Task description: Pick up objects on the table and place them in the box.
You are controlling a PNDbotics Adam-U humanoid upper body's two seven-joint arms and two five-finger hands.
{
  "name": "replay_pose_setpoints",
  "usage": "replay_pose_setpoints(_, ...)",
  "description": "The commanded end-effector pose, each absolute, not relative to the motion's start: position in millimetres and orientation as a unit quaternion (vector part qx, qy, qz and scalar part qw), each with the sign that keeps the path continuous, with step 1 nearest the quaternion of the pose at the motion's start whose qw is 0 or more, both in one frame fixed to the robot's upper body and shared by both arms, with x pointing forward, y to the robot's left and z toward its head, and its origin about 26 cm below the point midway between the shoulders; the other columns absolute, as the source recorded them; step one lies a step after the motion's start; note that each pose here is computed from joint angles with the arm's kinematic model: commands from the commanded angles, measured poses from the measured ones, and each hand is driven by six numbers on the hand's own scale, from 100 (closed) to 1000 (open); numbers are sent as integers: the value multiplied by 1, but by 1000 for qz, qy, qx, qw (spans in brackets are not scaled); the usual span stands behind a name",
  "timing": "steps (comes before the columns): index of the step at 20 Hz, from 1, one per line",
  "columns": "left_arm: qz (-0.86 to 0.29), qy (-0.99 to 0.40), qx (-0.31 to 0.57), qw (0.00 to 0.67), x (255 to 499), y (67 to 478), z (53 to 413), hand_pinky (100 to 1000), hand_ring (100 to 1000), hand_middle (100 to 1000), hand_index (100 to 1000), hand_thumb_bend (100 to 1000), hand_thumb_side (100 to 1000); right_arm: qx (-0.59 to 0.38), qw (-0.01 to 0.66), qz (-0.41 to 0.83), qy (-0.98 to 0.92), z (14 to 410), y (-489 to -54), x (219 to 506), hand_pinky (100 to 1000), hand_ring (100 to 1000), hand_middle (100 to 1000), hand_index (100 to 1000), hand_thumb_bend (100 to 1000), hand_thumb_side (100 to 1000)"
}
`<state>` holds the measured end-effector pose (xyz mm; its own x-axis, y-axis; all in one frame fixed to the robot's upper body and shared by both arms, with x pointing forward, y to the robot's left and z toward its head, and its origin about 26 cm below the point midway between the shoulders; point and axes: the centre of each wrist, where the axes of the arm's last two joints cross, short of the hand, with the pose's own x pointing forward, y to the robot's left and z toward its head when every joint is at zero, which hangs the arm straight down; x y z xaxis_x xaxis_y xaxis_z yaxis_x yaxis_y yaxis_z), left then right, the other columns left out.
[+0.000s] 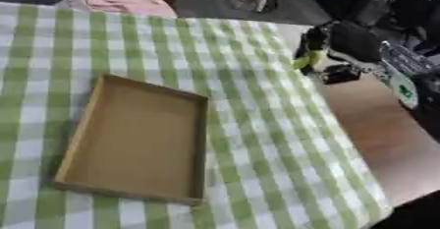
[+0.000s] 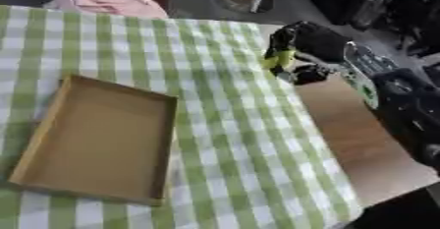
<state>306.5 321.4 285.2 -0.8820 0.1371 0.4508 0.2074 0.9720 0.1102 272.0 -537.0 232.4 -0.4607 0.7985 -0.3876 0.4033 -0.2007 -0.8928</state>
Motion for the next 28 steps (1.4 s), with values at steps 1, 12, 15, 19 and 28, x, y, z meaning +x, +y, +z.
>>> replay_pose_setpoints(1,-78,-971,-91,208,303,316,295,580,776,796,535,100,724,-479,129,618,-609,259,-524,277,425,553,493,620,100,100)
replay_pose_setpoints(12,-29,-981,-76,174,304,310,302,588,767,784,563,100,697,-415,76,623,-658,281,-468,302,401,520,485,608,100,100)
replay_pose_setpoints(15,-4,-985,-64,157,304,309,306,591,763,779,574,100,680,-393,79,624,-671,278,-458,307,395,511,483,606,100,100)
replay_pose_setpoints(19,21,-989,-53,139,305,305,310,594,758,772,586,100,629,-364,91,626,-683,273,-450,312,389,504,481,603,100,100)
replay_pose_setpoints(28,34,-990,-55,123,307,295,313,598,752,762,599,116,564,-317,100,654,-680,262,-428,321,387,509,482,603,100,100)
